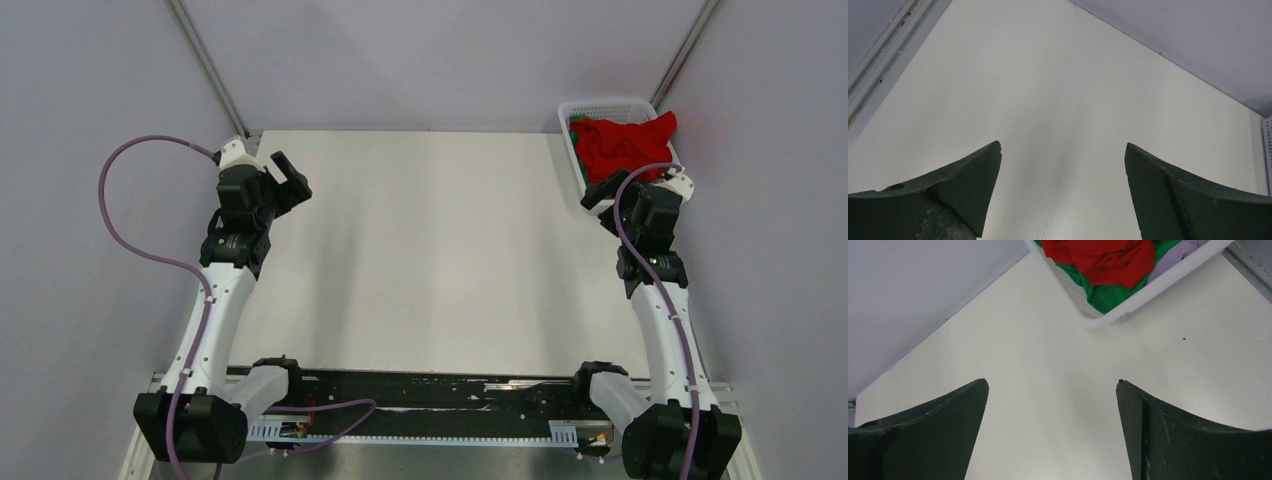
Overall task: Fold and stack the t-shirts
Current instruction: Grab crumpled tshirt from bin with the right arm
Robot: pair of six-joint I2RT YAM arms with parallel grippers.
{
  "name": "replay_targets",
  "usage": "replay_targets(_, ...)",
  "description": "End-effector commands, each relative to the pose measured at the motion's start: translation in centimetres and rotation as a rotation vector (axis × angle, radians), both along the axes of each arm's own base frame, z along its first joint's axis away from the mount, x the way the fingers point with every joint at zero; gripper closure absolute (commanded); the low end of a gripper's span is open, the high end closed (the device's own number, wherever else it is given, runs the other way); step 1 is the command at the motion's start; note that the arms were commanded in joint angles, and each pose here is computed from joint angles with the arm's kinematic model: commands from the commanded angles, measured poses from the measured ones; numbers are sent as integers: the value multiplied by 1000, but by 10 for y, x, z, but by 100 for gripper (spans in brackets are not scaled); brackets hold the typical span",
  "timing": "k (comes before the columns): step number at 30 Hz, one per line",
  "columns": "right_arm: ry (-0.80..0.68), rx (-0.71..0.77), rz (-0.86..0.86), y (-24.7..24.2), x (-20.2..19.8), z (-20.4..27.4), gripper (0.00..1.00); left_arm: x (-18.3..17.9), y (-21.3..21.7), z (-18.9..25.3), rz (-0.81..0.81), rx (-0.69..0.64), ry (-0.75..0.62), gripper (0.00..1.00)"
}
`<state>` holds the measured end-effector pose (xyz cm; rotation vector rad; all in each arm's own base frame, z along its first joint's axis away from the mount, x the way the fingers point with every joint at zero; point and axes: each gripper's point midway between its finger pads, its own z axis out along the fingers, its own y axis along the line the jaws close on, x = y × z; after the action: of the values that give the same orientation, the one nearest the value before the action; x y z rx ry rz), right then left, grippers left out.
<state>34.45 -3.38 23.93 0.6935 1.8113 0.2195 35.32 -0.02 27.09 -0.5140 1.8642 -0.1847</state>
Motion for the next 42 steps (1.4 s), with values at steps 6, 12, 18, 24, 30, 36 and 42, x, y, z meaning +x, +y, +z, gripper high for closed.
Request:
replay_targets(6,68,-25,-188,-65,84,29,0,-13,7,6,19,37,9,0)
replay_targets(12,172,53,-293,-122,164,2,0,-14,9,-4,48,15,25,0)
replay_targets(18,232,112,-325,-142,228,-35,0,-12,9,-11,68,-11,37,0)
replay_targets(24,236,197,-315,-139,255,-65,37,-12,12,-22,88,-15,66,0)
replay_targets(30,143,169,-272,-134,252,-27,100,-18,17,-23,110,4,76,0)
replay_targets(36,-194,-40,-75,-113,236,99,100,-24,20,-18,124,13,47,0)
replay_targets(42,-481,-182,153,-67,197,213,100,-24,19,-14,119,4,20,0)
